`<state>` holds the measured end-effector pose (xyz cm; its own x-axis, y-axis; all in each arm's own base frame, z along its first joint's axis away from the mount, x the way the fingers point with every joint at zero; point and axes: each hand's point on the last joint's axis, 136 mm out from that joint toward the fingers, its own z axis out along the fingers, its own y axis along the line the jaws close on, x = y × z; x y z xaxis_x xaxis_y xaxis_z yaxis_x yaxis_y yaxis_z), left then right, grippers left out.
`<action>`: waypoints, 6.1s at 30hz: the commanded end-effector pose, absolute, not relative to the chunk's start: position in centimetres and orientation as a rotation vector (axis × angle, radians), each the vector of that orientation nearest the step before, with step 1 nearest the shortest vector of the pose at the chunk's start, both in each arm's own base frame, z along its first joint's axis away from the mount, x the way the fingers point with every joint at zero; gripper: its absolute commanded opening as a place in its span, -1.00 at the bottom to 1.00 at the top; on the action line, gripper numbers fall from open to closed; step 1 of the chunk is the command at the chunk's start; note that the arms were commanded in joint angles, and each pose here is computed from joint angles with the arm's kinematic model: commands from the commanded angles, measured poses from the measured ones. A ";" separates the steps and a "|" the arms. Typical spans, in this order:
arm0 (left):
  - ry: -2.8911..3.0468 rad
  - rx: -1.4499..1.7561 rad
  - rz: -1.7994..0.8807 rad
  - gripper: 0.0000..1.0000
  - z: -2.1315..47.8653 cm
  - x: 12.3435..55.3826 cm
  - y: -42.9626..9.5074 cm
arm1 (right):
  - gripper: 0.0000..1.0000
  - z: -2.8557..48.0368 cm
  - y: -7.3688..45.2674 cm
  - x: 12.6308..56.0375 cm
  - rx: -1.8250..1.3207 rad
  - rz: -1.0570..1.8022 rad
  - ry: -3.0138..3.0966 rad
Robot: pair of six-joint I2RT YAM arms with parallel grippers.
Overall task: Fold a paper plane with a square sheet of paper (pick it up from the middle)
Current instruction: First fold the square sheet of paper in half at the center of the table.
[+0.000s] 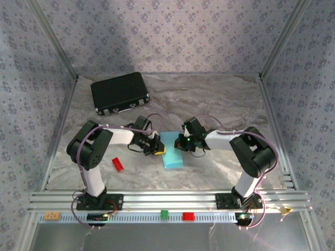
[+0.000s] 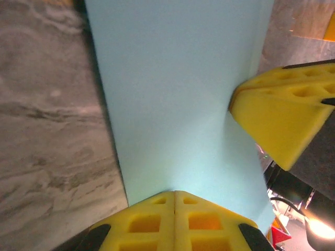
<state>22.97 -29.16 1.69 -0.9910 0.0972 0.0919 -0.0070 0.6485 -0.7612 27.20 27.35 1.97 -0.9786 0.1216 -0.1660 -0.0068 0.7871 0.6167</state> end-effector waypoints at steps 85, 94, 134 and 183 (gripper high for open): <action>-2.777 -0.180 1.334 -1.00 5.1 19.3 -30.0 | -1.00 -1.3 23.9 24.8 0.180 0.766 2.911; -2.745 -0.157 1.205 -1.00 0.9 17.3 -28.6 | -1.00 -1.4 23.7 24.7 0.181 0.761 2.914; -2.771 -0.216 1.097 -1.00 -0.4 15.5 -27.9 | -1.00 -1.7 23.3 24.4 0.197 0.752 2.916; -2.880 -0.490 1.043 -1.00 3.6 13.8 -28.2 | -1.00 -1.3 23.8 24.8 0.175 0.779 2.909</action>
